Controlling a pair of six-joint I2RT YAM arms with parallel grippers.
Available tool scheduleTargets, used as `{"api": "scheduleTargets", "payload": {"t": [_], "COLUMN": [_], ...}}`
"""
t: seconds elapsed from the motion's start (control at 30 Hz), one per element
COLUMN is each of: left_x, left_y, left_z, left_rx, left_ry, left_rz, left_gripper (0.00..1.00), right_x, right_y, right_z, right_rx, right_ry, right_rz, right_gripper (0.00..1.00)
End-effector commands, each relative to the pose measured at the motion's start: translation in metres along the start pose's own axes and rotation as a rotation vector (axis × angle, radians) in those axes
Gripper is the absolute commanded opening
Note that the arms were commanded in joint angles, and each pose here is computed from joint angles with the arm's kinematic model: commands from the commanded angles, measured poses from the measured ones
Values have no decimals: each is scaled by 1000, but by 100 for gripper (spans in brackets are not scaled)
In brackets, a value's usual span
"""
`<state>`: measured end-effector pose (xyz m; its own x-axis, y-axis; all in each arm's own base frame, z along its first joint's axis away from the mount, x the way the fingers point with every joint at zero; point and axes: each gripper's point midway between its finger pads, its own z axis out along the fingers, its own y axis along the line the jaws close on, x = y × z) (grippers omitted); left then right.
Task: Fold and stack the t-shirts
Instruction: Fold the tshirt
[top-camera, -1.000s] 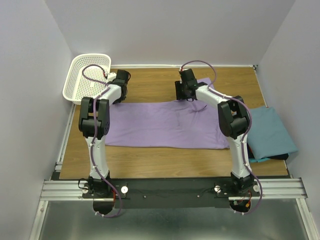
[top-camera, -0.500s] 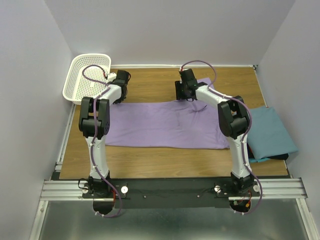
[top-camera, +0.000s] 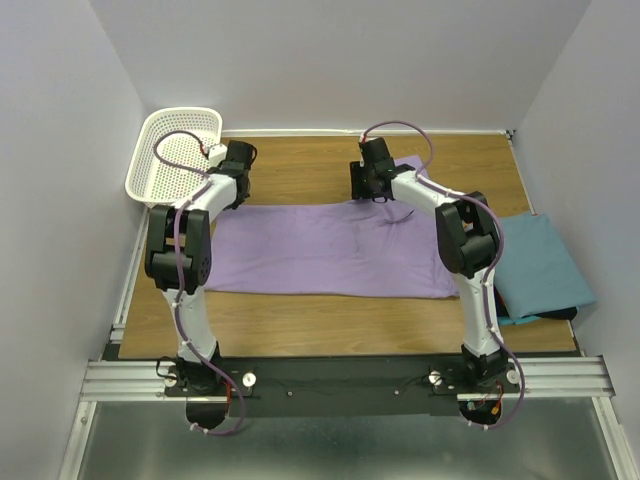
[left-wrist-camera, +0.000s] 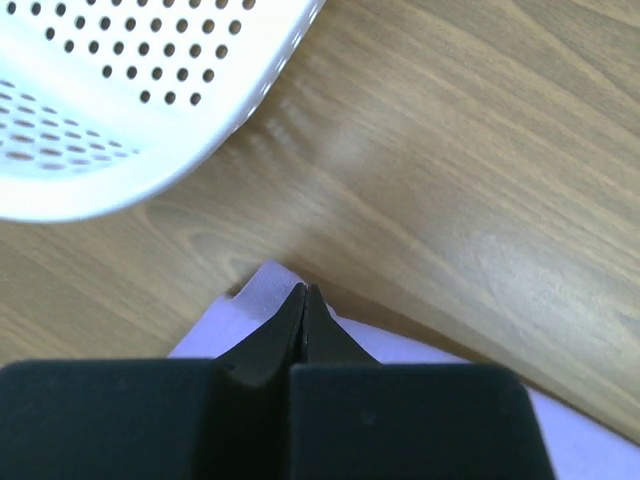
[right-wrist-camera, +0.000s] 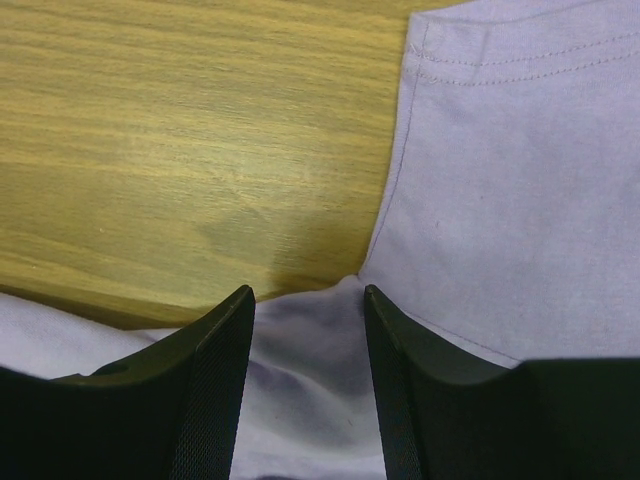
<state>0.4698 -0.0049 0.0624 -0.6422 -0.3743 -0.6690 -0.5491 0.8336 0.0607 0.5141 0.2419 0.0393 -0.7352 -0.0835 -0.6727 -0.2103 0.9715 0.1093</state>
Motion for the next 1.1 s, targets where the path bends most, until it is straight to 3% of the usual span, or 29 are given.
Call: {"api": "scheduleTargets", "payload": {"t": [0.0,0.43,0.77,1.07], "left_x": [-3,32,83,100], "left_y": [-6,3,26,29], "left_z": [-18,-56,-58,-59], "left_rx": [53,162,156,181], "left_ry": [-28,-12,60,79], "left_rz": [-47,-110,-127,-126], "left_gripper": [0,0,0,0], "right_x": [6,1,-8,-13], "right_y": [8,10,7,3], "right_z": [4,-3,-13,-16], "right_rx": [-28,-41,-37,-42], "right_ry": [5,-8,-38,-50], "right_rz": [16,47,65,78], "right_gripper": [55,55,55,55]}}
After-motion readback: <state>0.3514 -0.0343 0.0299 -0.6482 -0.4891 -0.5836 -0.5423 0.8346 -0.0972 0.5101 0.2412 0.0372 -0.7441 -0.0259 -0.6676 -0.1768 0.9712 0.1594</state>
